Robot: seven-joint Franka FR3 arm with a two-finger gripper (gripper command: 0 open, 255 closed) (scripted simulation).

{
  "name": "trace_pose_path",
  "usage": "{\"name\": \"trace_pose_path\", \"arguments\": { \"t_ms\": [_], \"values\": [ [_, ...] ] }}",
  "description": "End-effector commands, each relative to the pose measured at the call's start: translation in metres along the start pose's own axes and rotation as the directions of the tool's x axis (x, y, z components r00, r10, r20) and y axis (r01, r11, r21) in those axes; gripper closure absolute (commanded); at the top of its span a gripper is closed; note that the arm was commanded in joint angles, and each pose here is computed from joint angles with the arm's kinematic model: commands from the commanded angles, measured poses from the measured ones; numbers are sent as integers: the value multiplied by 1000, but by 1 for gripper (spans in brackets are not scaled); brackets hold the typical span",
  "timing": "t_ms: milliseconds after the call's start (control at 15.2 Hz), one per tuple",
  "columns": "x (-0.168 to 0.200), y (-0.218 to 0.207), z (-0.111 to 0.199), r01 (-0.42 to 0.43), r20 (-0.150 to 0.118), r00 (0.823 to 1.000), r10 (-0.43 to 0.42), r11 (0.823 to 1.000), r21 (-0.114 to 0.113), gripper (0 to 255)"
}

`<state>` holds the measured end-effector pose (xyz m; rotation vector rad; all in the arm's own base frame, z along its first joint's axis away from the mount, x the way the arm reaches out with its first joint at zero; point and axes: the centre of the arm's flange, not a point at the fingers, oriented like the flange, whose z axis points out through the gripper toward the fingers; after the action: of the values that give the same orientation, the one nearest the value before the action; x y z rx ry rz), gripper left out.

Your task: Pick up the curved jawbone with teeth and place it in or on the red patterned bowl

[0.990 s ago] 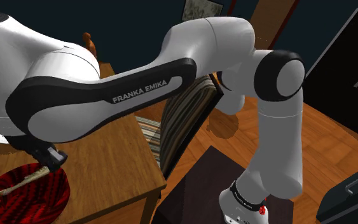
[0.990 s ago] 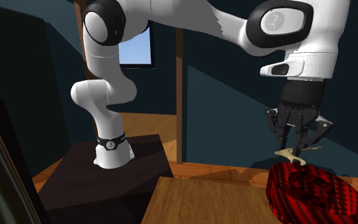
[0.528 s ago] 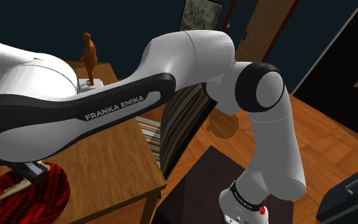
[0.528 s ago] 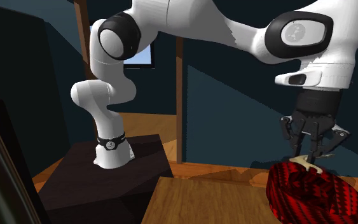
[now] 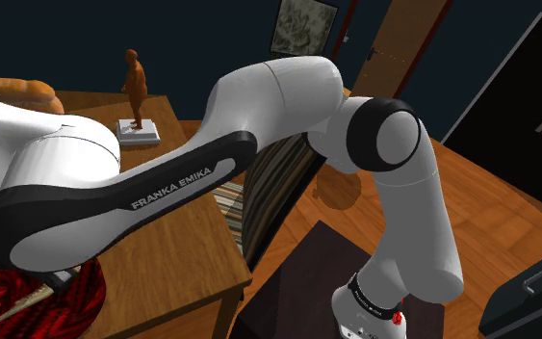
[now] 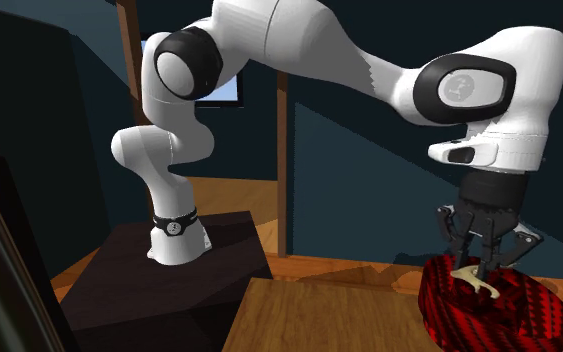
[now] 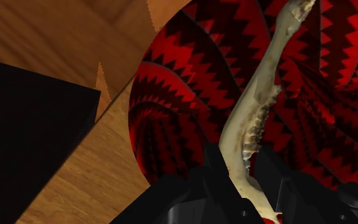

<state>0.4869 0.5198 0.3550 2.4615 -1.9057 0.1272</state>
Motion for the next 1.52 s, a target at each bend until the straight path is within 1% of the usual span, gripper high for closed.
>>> {"name": "trace_pose_path", "arguments": {
  "t_ms": [0,66,594,660,990,1254,1452],
  "values": [
    [0,0,10,0,0,1000,0,1000,0,255],
    [-1,0,17,0,0,1000,0,1000,0,255],
    [-1,0,17,0,0,1000,0,1000,0,255],
    [-1,1,17,0,0,1000,0,1000,0,0],
    [-1,0,17,0,0,1000,0,1000,0,0],
    [-1,0,-33,0,0,1000,0,1000,0,0],
    [-1,0,-33,0,0,1000,0,1000,0,0]
  ]
}}
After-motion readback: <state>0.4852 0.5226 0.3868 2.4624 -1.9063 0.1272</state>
